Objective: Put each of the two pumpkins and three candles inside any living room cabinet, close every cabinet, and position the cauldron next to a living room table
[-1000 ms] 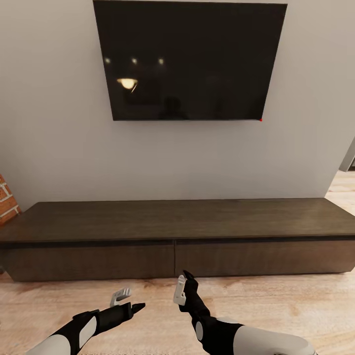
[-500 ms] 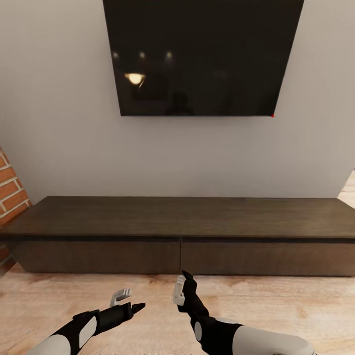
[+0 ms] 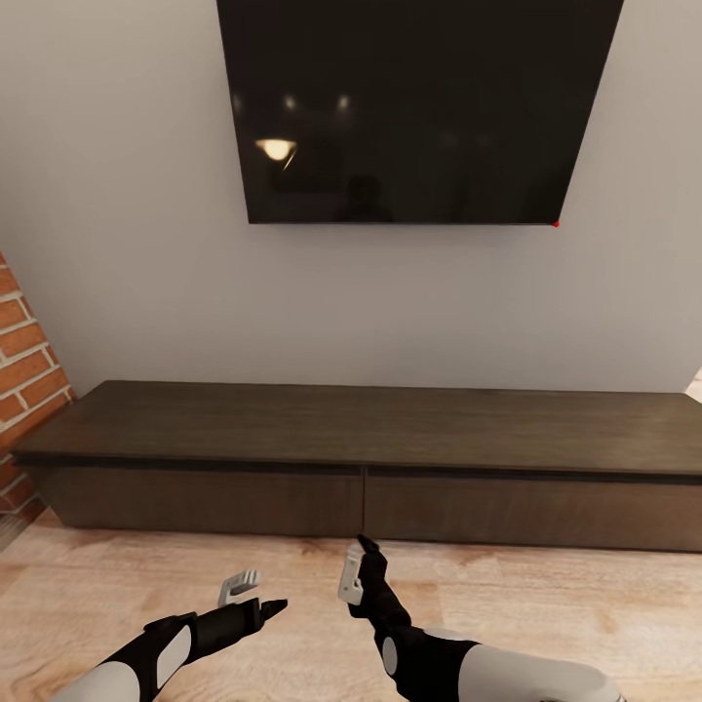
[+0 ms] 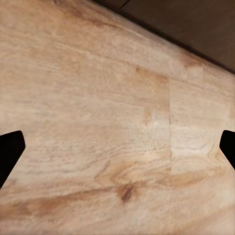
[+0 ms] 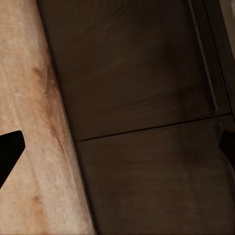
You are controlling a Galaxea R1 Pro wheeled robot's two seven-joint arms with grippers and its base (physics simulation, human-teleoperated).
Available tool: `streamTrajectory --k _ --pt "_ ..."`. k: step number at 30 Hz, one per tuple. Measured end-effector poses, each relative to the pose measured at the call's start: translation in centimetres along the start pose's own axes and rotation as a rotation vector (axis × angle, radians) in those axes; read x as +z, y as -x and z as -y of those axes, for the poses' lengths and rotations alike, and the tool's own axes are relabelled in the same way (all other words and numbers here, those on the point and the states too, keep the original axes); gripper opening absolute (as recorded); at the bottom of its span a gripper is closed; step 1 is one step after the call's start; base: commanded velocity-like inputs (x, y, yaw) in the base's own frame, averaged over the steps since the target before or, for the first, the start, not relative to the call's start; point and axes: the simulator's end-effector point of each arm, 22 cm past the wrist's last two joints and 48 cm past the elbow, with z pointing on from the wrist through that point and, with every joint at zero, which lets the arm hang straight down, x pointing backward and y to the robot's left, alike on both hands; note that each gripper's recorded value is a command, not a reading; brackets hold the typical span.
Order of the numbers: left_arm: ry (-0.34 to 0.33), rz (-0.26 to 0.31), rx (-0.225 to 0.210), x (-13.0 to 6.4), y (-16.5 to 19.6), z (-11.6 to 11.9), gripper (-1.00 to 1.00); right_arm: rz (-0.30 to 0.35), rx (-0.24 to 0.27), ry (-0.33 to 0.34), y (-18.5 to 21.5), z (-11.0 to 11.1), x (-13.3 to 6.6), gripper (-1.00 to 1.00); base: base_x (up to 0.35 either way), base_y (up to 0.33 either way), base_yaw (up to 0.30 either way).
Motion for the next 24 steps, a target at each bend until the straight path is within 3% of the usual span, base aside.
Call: streamTrajectory --k 3,7,10,14,24 --pt "0.0 0.0 0.0 0.0 0.0 0.0 1.0 -0.02 -0.011 -0.06 0.6 1.2 0.1 1.0 0.0 0.0 0.002" --pt "0.0 0.0 0.0 0.0 0.0 0.0 1.0 -0.109 -0.069 -0.241 -1.1 5.2 -0.6 1.0 0.0 0.0 0.0" --pt "-0.001 0.0 0.0 0.0 0.0 0.1 1.0 -0.133 -0.096 -0.343 -1.4 7.3 -1.3 1.0 0.0 0.0 0.0" --pt "-0.002 0.0 0.0 0.0 0.0 0.1 1.0 -0.131 -0.103 -0.385 -0.9 8.1 -1.7 1.0 0.0 0.0 0.0" --pt "-0.004 -0.001 0.001 0.1 -0.1 0.2 1.0 -0.084 -0.065 -0.379 1.4 7.4 -1.9 1.0 0.0 0.0 0.0"
